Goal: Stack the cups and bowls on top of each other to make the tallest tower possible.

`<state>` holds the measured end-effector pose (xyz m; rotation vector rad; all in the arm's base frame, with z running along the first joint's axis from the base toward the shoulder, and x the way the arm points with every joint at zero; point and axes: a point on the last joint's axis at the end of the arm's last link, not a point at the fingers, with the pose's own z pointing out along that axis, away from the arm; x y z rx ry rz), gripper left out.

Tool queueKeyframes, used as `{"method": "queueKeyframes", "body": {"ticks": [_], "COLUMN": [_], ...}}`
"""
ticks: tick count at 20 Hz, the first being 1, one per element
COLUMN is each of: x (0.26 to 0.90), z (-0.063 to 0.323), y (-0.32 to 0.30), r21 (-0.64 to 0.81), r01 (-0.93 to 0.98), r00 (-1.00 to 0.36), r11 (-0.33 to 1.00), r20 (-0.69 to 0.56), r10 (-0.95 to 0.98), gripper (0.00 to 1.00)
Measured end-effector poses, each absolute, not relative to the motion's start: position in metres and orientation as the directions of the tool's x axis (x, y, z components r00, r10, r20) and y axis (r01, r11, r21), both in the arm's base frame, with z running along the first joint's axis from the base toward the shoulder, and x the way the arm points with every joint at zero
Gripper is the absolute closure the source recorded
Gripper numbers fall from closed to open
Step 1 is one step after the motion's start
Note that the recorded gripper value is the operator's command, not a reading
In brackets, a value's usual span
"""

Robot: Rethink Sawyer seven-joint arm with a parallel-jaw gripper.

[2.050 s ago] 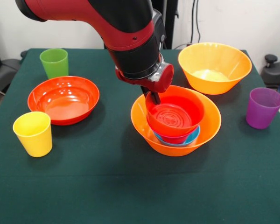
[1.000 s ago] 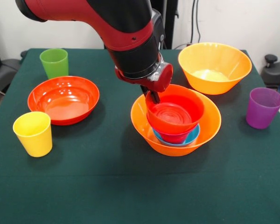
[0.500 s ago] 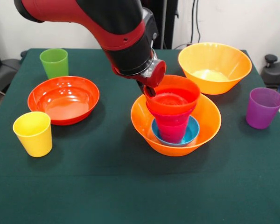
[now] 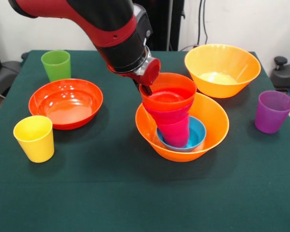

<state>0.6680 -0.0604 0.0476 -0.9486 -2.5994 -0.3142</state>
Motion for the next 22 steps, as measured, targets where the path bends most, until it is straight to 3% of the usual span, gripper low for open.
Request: {"method": "queueKeyframes", "body": {"ticks": [22], "x": [0.673], "z": [0.047], "y": [-0.053], "r21": [0.115], "r01": [0.653], "r00": [-0.721], "r11": [0.749], "r20": [0.398], "r10": [0.568], "gripper": [1.0]}}
